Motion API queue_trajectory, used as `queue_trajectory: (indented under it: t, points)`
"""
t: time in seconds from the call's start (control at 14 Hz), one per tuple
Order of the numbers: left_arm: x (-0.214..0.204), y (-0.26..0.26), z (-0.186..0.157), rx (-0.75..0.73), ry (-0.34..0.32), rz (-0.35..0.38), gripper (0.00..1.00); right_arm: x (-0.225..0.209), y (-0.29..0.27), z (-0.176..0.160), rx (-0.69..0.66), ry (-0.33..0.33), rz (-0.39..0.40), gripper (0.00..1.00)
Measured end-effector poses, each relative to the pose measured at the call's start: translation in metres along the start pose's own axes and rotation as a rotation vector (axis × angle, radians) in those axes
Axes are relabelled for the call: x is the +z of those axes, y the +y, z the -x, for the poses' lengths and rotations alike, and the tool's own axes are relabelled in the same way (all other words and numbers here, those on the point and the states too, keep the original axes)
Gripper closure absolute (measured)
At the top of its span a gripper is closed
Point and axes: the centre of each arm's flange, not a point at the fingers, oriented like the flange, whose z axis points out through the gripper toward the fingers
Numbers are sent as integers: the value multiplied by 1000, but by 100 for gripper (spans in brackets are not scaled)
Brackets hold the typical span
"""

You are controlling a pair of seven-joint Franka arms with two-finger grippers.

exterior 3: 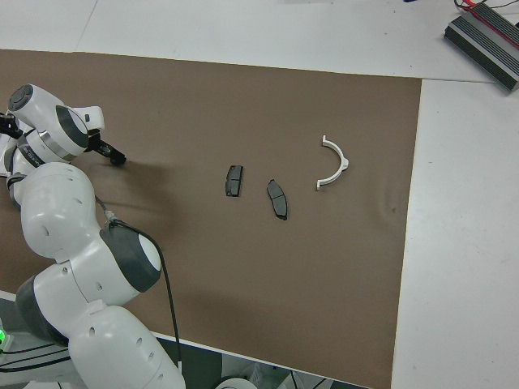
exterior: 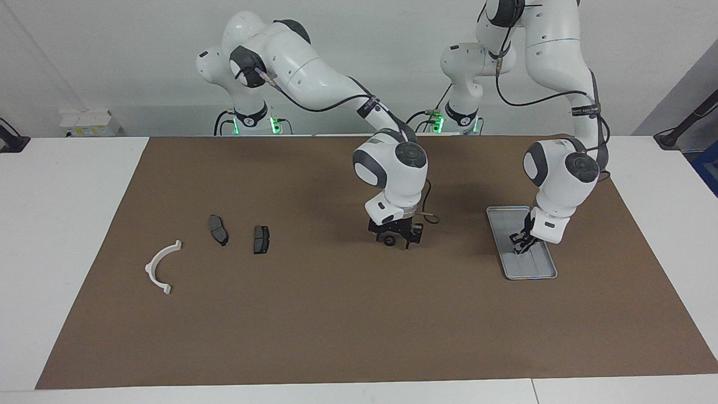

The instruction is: Place bearing gear from tray to pile

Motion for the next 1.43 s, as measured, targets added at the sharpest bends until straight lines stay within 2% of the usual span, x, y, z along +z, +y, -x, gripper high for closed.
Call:
queue_trajectory:
  t: [0.29,0.43,0.71,0.79,0.93,1.0,1.14,1.29,1.43]
  points:
    - [0,0,0,0,-2,-1,76,7,-1,1,-2,-4,1,10]
    - [-5,0,-2,-2,-27,-7,76,13,-2,3,-4,-6,2,10]
    - [-60,4,-23,-25,-85,-7,76,13,-2,2,-4,-6,1,10]
    - [-74,4,-26,-29,-91,-4,76,11,-3,3,-4,-5,-3,19]
    - [-89,6,-30,-37,-93,4,76,10,-4,3,-4,-4,-5,23]
    - [-90,6,-30,-44,-94,7,76,8,-5,3,-5,-3,-9,35]
    - [-90,7,-30,-63,-95,9,76,8,-5,3,-5,-3,-10,41]
    - [-90,10,-29,-70,-96,10,76,6,-6,2,-4,-2,-13,59]
    - [-90,11,-29,-95,-96,10,76,6,-6,2,-6,-2,-14,59]
